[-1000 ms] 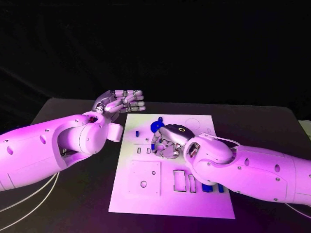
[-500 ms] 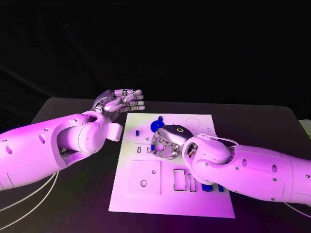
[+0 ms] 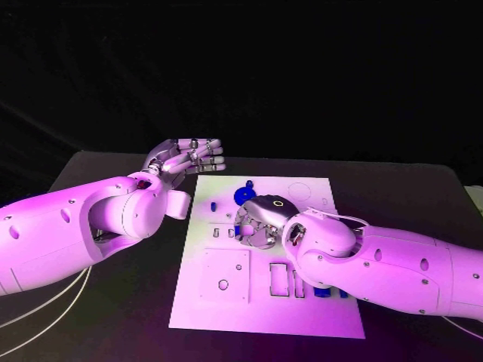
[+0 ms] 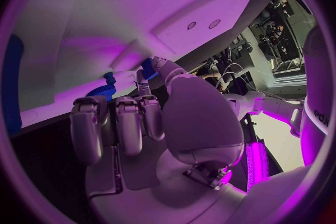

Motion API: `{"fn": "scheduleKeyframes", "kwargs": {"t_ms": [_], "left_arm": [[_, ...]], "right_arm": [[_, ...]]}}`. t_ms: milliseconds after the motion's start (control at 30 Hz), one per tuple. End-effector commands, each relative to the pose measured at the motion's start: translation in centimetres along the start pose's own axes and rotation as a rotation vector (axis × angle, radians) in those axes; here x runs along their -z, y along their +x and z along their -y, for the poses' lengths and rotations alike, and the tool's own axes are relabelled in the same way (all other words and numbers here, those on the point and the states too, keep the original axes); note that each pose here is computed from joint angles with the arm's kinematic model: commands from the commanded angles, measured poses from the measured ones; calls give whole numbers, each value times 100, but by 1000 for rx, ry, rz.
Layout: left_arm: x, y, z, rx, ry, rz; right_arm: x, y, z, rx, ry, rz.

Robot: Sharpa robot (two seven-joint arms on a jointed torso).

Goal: Assemble the parts on the task board

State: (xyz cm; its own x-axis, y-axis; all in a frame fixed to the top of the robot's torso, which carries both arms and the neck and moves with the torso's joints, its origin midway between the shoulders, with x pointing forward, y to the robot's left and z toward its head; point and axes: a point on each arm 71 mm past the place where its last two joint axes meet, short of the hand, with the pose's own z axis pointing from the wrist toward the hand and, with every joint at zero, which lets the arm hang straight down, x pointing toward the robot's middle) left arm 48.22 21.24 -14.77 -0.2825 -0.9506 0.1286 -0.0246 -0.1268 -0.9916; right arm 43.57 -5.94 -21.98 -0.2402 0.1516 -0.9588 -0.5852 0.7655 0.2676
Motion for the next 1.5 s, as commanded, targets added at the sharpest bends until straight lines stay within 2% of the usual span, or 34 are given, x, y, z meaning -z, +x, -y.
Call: {"fn": "scheduleKeyframes", "kwargs": {"t_ms": [33,333,667,1267,1500], "left_arm": [[1,25,6,8,4,-22],[0,24,5,9,4,-24],[-1,19,4,9,3,-23],[-4,13,1,8,2,-22],[-6,8,-2,7,-1,-20]], "right_arm": [[8,41,5,34,7,-26],[10,49,-3,47,8,-34],[6,42,-31,53,5,-20],[6,15,-64,57,4,23],[45,-17,-85,40,-6,64]]}}
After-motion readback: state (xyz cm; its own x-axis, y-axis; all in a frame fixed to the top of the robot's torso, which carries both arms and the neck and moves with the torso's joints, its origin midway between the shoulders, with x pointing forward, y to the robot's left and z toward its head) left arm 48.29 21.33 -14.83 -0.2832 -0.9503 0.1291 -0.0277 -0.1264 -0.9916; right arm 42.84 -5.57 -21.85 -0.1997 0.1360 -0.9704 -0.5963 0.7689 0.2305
